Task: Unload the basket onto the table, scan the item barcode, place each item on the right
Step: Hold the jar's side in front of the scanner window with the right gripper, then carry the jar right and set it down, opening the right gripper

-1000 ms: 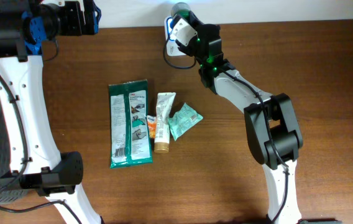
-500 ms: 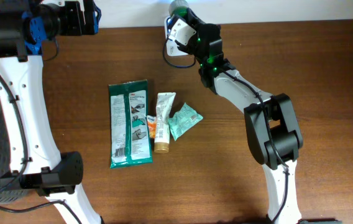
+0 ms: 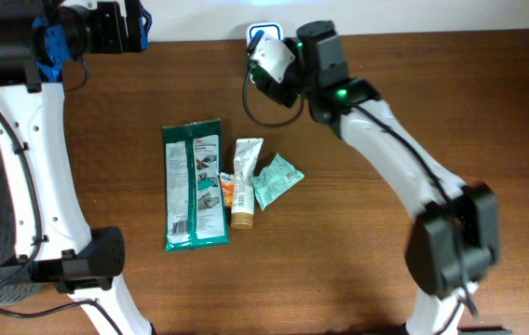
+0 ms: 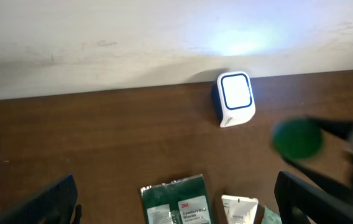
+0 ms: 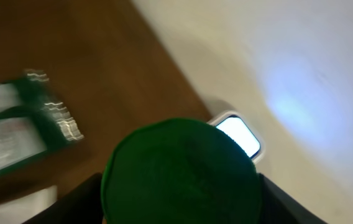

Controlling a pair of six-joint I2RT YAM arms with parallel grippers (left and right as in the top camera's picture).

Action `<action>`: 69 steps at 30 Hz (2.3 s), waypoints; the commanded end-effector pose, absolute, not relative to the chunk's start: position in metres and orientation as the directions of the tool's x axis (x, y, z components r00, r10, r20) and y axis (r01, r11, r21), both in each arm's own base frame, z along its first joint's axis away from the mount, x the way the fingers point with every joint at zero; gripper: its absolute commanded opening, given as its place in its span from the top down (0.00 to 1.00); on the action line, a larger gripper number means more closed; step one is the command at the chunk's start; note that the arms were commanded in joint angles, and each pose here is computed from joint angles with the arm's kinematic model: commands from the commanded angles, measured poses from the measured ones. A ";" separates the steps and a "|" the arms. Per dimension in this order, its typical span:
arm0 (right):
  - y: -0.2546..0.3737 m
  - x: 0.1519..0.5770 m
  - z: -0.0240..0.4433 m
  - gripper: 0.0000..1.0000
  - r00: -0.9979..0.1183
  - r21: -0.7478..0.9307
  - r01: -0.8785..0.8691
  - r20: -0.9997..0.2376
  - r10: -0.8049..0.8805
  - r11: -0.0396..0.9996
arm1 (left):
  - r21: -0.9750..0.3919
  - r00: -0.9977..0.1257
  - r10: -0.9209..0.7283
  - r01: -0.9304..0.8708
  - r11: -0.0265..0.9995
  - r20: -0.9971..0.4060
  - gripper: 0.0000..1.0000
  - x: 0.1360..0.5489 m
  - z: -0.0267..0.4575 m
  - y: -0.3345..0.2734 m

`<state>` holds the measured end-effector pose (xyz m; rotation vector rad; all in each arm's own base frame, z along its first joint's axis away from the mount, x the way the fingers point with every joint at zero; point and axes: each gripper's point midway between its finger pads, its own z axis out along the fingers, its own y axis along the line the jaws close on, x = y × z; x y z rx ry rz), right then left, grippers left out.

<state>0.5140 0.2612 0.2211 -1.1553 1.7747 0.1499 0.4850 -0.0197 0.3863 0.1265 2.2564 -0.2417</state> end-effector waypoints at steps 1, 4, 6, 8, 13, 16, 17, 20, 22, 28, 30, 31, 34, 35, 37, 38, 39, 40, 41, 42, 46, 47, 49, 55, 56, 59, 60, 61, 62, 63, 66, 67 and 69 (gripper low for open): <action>0.269 0.460 0.248 0.44 -0.137 -0.211 -0.847 -0.801 -0.583 0.488 | -0.116 -0.605 0.026 0.195 0.974 -0.796 0.01 0.477 0.404 -0.022; 0.254 0.432 0.214 0.45 -0.281 -0.091 -0.872 -0.712 -0.644 0.481 | -0.116 -0.605 0.026 0.195 0.974 -0.796 0.01 0.477 0.404 -0.022; 0.233 0.411 0.185 0.45 -0.399 -0.009 -0.863 -0.601 -0.693 0.505 | -0.117 -0.605 0.026 0.196 0.974 -0.796 0.01 0.477 0.404 -0.022; 0.217 0.402 0.171 0.45 -0.461 0.018 -0.847 -0.526 -0.715 0.532 | -0.116 -0.605 0.027 0.196 0.974 -0.796 0.01 0.477 0.404 -0.022; 0.175 0.403 0.148 0.46 -0.570 0.061 -0.791 -0.434 -0.698 0.609 | -0.116 -0.605 0.026 0.195 0.974 -0.796 0.01 0.477 0.404 -0.022; 0.140 0.416 0.136 0.47 -0.658 0.088 -0.718 -0.409 -0.632 0.691 | -0.116 -0.605 0.026 0.195 0.974 -0.796 0.01 0.477 0.404 -0.022; 0.124 0.422 0.131 0.47 -0.698 0.100 -0.677 -0.402 -0.593 0.729 | -0.117 -0.605 0.026 0.196 0.974 -0.796 0.01 0.477 0.404 -0.022; 0.072 0.436 0.114 0.47 -0.788 0.123 -0.563 -0.379 -0.485 0.817 | -0.117 -0.605 0.026 0.196 0.974 -0.796 0.01 0.477 0.404 -0.022; 0.050 0.441 0.106 0.47 -0.813 0.126 -0.520 -0.376 -0.444 0.845 | -0.117 -0.605 0.026 0.196 0.974 -0.796 0.01 0.477 0.404 -0.022; -0.021 0.466 0.089 0.47 -0.835 0.079 -0.396 -0.445 -0.322 0.915 | -0.117 -0.605 0.026 0.196 0.974 -0.796 0.01 0.477 0.404 -0.022; -0.038 0.476 0.093 0.47 -0.821 0.052 -0.370 -0.485 -0.301 0.928 | -0.117 -0.605 0.026 0.196 0.974 -0.796 0.01 0.477 0.404 -0.022; -0.045 0.481 0.096 0.47 -0.812 0.037 -0.361 -0.504 -0.294 0.932 | -0.116 -0.605 0.027 0.196 0.974 -0.796 0.01 0.477 0.404 -0.022; -0.056 0.489 0.100 0.47 -0.791 0.007 -0.353 -0.537 -0.294 0.936 | -0.116 -0.605 0.027 0.196 0.974 -0.796 0.01 0.477 0.404 -0.022; -0.056 0.491 0.101 0.46 -0.786 0.001 -0.353 -0.543 -0.296 0.936 | -0.117 -0.605 0.026 0.196 0.974 -0.796 0.01 0.477 0.404 -0.022; -0.057 0.490 0.096 0.46 -0.776 -0.014 -0.373 -0.543 -0.320 0.928 | -0.117 -0.605 0.026 0.196 0.974 -0.796 0.01 0.477 0.404 -0.022; -0.056 0.490 0.092 0.46 -0.777 -0.013 -0.372 -0.542 -0.319 0.928 | -0.116 -0.605 0.027 0.196 0.974 -0.796 0.01 0.477 0.404 -0.022; -0.056 0.488 0.088 0.46 -0.780 -0.010 -0.372 -0.539 -0.319 0.928 | -0.116 -0.605 0.026 0.195 0.974 -0.796 0.01 0.477 0.404 -0.022; -0.056 0.486 0.082 0.46 -0.782 -0.011 -0.371 -0.535 -0.319 0.928 | -0.117 -0.605 0.026 0.196 0.974 -0.796 0.01 0.477 0.404 -0.022; -0.058 0.484 0.073 0.46 -0.785 -0.023 -0.364 -0.530 -0.320 0.931 | -0.116 -0.605 0.026 0.195 0.974 -0.796 0.01 0.477 0.404 -0.022; -0.061 0.484 0.068 0.46 -0.786 -0.036 -0.358 -0.527 -0.322 0.933 | -0.116 -0.605 0.026 0.195 0.974 -0.796 0.01 0.477 0.404 -0.022; -0.069 0.480 0.051 0.46 -0.790 -0.079 -0.335 -0.520 -0.325 0.939 | -0.116 -0.605 0.026 0.195 0.974 -0.796 0.01 0.477 0.404 -0.022; -0.070 0.480 0.051 0.46 -0.793 -0.076 -0.331 -0.518 -0.321 0.941 | -0.117 -0.605 0.026 0.196 0.974 -0.796 0.01 0.477 0.404 -0.022; -0.073 0.478 0.051 0.46 -0.798 -0.073 -0.323 -0.516 -0.313 0.944 | -0.117 -0.605 0.026 0.196 0.974 -0.796 0.01 0.477 0.404 -0.022; -0.077 0.451 0.045 0.15 -0.856 -0.014 -0.305 -0.434 -0.281 0.952 | -0.117 -0.605 0.026 0.196 0.974 -0.796 0.01 0.477 0.404 -0.022; -0.077 0.446 0.045 0.05 -0.866 -0.002 -0.296 -0.421 -0.269 0.955 | -0.116 -0.605 0.026 0.195 0.974 -0.796 0.01 0.477 0.404 -0.022; -0.080 0.435 0.053 0.02 -0.884 0.019 -0.270 -0.401 -0.240 0.963 | -0.117 -0.605 0.026 0.196 0.974 -0.796 0.01 0.477 0.404 -0.022; -0.080 0.434 0.058 0.02 -0.886 0.022 -0.257 -0.404 -0.227 0.966 | -0.117 -0.605 0.026 0.196 0.974 -0.796 0.01 0.477 0.404 -0.022; -0.081 0.433 0.066 0.02 -0.884 0.019 -0.247 -0.415 -0.217 0.969 | -0.117 -0.605 0.026 0.196 0.974 -0.796 0.01 0.477 0.404 -0.022; -0.081 0.433 0.078 0.02 -0.878 0.014 -0.237 -0.432 -0.208 0.971 | -0.117 -0.605 0.026 0.196 0.974 -0.796 0.01 0.477 0.404 -0.022; -0.081 0.434 0.096 0.01 -0.867 0.004 -0.229 -0.455 -0.202 0.973 | -0.117 -0.605 0.026 0.196 0.974 -0.796 0.01 0.477 0.404 -0.022; -0.081 0.436 0.160 0.02 -0.847 0.021 -0.135 -0.522 -0.104 0.991 | -0.116 -0.605 0.026 0.195 0.974 -0.796 0.01 0.477 0.404 -0.022; -0.079 0.434 0.180 0.02 -0.843 0.057 -0.075 -0.537 -0.033 0.996 | -0.117 -0.605 0.026 0.196 0.974 -0.796 0.01 0.477 0.404 -0.022; -0.071 0.429 0.213 0.02 -0.829 0.160 0.019 -0.550 0.105 0.987 | -0.116 -0.605 0.027 0.196 0.974 -0.796 0.01 0.477 0.404 -0.022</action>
